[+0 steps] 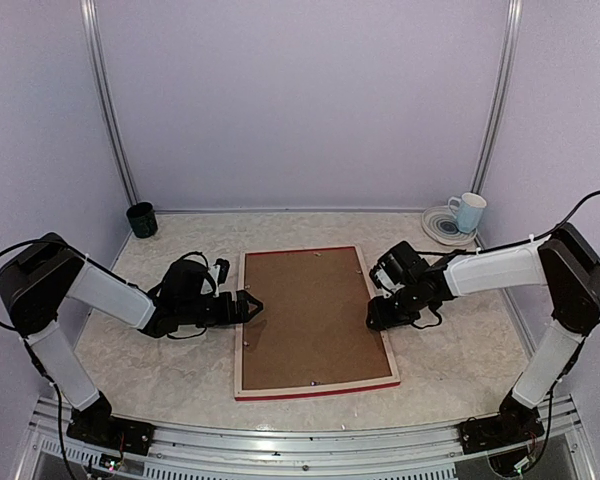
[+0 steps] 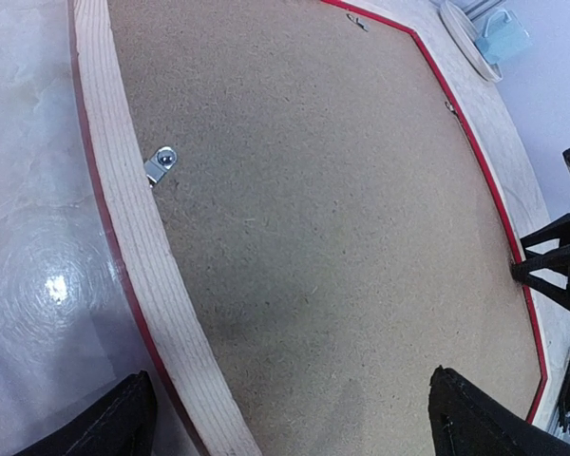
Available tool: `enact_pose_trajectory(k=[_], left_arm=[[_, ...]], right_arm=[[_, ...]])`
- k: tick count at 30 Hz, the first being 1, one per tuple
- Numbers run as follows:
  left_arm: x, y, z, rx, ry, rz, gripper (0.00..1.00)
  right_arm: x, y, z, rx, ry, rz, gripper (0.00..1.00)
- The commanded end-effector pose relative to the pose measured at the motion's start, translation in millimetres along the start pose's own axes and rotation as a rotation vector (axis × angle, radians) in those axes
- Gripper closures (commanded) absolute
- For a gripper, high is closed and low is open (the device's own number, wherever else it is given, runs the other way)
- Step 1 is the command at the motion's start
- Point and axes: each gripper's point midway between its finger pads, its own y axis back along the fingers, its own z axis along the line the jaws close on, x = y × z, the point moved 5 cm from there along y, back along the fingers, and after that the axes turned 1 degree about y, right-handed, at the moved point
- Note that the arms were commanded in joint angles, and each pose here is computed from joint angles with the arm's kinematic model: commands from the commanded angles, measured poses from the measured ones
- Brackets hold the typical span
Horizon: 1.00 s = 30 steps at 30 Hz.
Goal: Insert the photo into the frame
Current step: Press the fastener onto the backboard.
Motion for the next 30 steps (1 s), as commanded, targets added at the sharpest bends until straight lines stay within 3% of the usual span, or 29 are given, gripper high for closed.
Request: enact_pose_trajectory(k=[1, 30], left_arm=[[26.4, -4.1, 17.5, -0.053, 0.043, 0.114, 0.02], [27.0, -5.1, 18.7, -0.052, 0.049, 0.121, 0.03]], right_arm=[[-1.2, -4.9, 4.0, 0.007, 0.009, 0.003, 0.52], [-0.5, 1.7, -3.0, 0.079, 0.066, 0.024, 0.62]])
